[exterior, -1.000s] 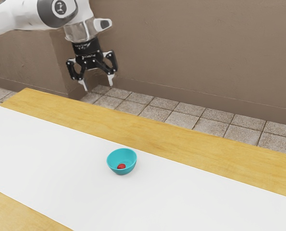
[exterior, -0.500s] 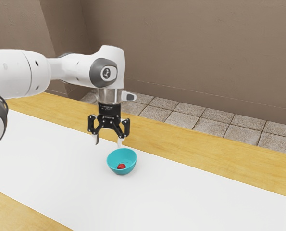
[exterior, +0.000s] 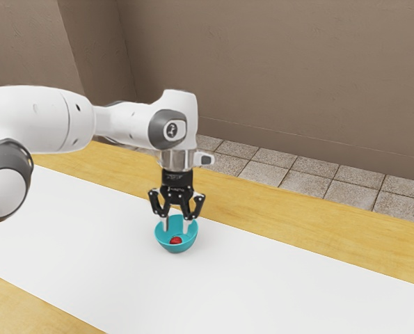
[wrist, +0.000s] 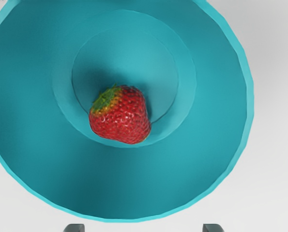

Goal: Take strawberry from the bowl

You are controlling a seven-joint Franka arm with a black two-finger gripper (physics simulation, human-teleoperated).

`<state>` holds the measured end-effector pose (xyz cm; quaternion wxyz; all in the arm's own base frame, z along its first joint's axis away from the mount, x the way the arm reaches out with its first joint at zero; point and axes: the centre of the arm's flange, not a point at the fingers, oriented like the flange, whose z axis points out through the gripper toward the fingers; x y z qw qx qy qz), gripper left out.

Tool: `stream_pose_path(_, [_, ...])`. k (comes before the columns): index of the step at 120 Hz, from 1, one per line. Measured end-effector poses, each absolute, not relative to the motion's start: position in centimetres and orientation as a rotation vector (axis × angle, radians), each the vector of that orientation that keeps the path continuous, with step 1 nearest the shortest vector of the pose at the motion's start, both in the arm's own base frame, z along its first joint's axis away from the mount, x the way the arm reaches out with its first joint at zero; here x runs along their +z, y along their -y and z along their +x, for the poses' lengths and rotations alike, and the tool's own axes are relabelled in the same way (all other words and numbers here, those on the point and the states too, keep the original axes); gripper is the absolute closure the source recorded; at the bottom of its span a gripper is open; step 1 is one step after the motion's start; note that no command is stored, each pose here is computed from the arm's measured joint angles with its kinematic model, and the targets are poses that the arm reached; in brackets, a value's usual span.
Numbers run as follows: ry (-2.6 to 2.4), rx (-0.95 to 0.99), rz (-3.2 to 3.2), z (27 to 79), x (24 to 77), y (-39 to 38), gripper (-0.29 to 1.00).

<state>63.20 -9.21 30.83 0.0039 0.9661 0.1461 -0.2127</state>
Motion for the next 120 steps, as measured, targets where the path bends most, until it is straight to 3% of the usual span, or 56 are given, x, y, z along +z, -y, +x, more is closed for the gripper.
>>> stream_pose_path(120, [-0.525,-0.664,3.04,64.4,26.0,7.5,0.55])
